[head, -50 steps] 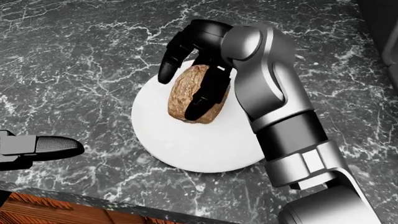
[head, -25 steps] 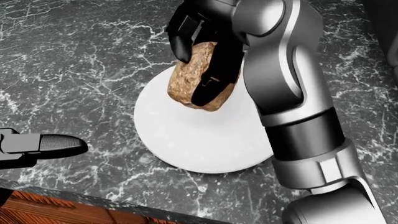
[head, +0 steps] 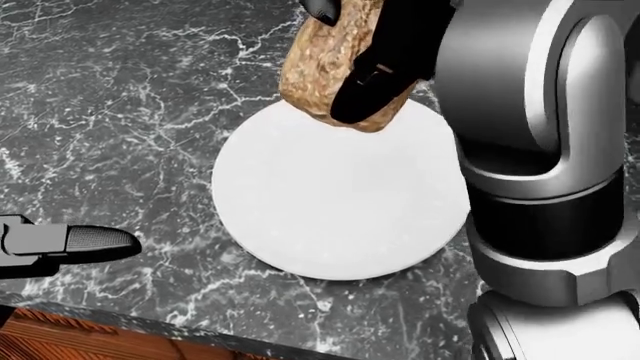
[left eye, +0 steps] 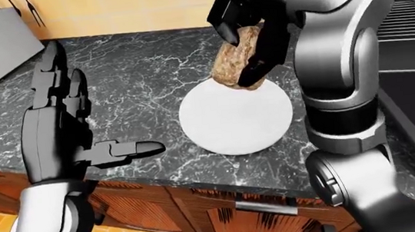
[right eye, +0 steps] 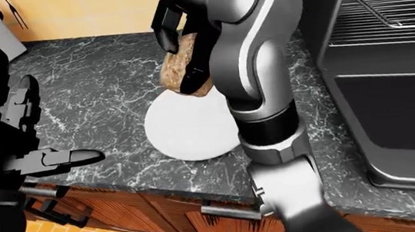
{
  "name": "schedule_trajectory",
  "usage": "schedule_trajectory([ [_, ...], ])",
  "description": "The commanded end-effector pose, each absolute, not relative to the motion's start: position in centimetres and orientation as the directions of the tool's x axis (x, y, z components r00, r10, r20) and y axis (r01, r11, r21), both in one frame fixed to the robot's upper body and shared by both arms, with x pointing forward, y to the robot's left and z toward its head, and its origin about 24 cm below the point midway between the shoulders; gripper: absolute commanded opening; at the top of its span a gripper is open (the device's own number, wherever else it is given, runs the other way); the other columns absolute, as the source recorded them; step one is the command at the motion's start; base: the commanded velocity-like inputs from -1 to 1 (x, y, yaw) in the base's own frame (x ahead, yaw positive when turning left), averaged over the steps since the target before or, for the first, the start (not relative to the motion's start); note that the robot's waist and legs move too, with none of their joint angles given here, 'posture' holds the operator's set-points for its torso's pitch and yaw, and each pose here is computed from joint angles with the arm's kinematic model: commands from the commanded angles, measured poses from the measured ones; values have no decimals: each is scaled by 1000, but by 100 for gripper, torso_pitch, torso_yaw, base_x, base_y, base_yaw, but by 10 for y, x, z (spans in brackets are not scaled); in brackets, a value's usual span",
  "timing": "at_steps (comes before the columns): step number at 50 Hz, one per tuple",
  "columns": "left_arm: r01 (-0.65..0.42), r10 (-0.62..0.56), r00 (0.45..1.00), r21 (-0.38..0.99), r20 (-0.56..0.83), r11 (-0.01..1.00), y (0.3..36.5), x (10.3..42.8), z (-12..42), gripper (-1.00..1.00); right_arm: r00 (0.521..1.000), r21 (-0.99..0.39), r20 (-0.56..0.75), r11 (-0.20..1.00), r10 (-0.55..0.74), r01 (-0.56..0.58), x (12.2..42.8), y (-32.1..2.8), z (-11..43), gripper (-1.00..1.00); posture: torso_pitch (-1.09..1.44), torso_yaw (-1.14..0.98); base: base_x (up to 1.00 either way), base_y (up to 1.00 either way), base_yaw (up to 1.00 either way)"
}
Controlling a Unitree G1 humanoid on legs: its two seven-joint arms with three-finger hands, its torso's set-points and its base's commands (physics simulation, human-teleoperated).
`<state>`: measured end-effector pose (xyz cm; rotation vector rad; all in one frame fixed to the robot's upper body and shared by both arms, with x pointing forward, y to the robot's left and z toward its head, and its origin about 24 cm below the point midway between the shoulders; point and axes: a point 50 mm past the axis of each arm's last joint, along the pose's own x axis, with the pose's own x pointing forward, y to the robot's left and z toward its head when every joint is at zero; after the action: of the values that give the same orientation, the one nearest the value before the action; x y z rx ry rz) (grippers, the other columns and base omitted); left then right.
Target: Place the bread on the top rack of the toaster oven.
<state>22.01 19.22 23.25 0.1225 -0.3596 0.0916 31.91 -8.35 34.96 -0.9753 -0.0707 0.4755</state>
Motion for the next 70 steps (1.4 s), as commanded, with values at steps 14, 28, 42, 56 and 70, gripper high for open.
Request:
schedule_trajectory([
  [14, -115, 54, 897, 114, 439, 987, 191, 212, 248, 100, 929, -856, -65, 458, 366, -240, 285, -105, 401, -96, 0, 11, 0, 0, 0],
  [28, -118, 57, 896, 113, 439, 987, 193, 211, 247, 100, 952, -861, -65, 466, 299, -205, 304, -129, 422, -96, 0, 4, 0, 0, 0],
  [42, -110, 48, 900, 119, 434, 987, 191, 210, 244, 100, 959, -863, -61, 467, 278, -190, 313, -136, 435, -98, 0, 0, 0, 0, 0],
  [56, -102, 39, 901, 124, 432, 987, 188, 211, 244, 100, 964, -864, -51, 472, 262, -174, 316, -141, 444, -98, 0, 0, 0, 0, 0],
  [70, -104, 39, 901, 129, 432, 986, 189, 210, 244, 100, 972, -859, -29, 491, 235, -144, 314, -150, 452, -98, 0, 0, 0, 0, 0],
])
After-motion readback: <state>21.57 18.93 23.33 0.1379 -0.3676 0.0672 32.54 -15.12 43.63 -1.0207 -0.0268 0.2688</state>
